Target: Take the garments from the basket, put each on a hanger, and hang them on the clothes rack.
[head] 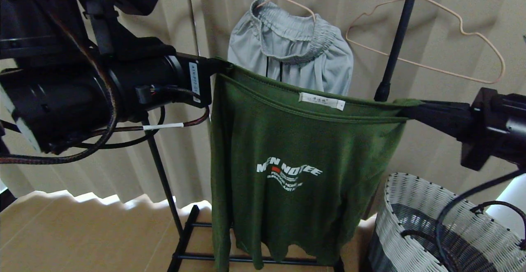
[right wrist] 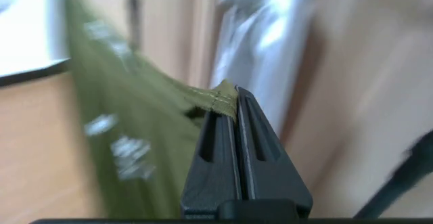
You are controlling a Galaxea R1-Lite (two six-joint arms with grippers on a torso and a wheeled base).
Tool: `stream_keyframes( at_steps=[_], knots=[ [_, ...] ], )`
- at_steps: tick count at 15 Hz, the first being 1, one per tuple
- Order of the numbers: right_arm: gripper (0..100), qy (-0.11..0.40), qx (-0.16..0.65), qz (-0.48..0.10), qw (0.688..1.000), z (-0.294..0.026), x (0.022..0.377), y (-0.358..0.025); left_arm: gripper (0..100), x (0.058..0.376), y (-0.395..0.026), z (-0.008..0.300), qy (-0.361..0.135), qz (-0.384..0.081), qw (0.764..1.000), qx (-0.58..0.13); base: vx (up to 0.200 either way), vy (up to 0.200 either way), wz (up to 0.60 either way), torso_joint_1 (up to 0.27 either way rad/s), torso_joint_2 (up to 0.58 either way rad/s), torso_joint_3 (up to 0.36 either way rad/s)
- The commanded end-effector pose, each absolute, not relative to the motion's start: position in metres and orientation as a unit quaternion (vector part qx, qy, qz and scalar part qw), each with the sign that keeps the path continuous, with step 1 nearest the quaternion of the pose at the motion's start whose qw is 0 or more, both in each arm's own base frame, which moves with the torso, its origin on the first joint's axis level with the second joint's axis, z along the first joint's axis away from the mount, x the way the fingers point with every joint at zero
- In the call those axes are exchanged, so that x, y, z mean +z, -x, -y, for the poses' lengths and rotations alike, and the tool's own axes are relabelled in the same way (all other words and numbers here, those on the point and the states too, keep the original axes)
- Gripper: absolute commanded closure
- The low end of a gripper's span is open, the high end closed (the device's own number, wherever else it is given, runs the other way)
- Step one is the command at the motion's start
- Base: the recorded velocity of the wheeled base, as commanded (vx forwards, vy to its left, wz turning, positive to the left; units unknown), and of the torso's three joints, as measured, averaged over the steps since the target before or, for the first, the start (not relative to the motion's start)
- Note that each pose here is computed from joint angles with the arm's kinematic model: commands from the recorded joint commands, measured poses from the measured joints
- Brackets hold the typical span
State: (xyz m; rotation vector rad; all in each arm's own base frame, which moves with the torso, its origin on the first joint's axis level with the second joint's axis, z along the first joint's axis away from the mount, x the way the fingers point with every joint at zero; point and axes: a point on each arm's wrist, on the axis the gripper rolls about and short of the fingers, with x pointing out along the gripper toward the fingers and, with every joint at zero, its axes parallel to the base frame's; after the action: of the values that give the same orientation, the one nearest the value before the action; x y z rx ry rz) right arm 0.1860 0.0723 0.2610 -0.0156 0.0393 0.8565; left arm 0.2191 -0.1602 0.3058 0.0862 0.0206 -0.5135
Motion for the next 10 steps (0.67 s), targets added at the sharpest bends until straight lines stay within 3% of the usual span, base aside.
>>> stream_keyframes(
  at_steps=[1,8,10],
  knots=[
    [100,0.009,0.459,0.001,0.888,-0.063,0.274,-0.149,100,0.299,-0.227,0.167,-0.048,-0.023,0.965,-0.256,0.000,0.000,0.00,0.000,0.00,0.000],
    [100,0.014,0.442,-0.012,0.897,-0.058,0.264,-0.159,100,0.303,-0.212,0.156,-0.049,-0.029,0.965,-0.256,0.000,0.000,0.00,0.000,0.00,0.000],
    [100,0.012,0.425,-0.019,0.905,-0.055,0.261,-0.173,100,0.309,-0.193,0.144,-0.055,-0.052,0.955,-0.287,0.000,0.000,0.00,0.000,0.00,0.000]
  ],
)
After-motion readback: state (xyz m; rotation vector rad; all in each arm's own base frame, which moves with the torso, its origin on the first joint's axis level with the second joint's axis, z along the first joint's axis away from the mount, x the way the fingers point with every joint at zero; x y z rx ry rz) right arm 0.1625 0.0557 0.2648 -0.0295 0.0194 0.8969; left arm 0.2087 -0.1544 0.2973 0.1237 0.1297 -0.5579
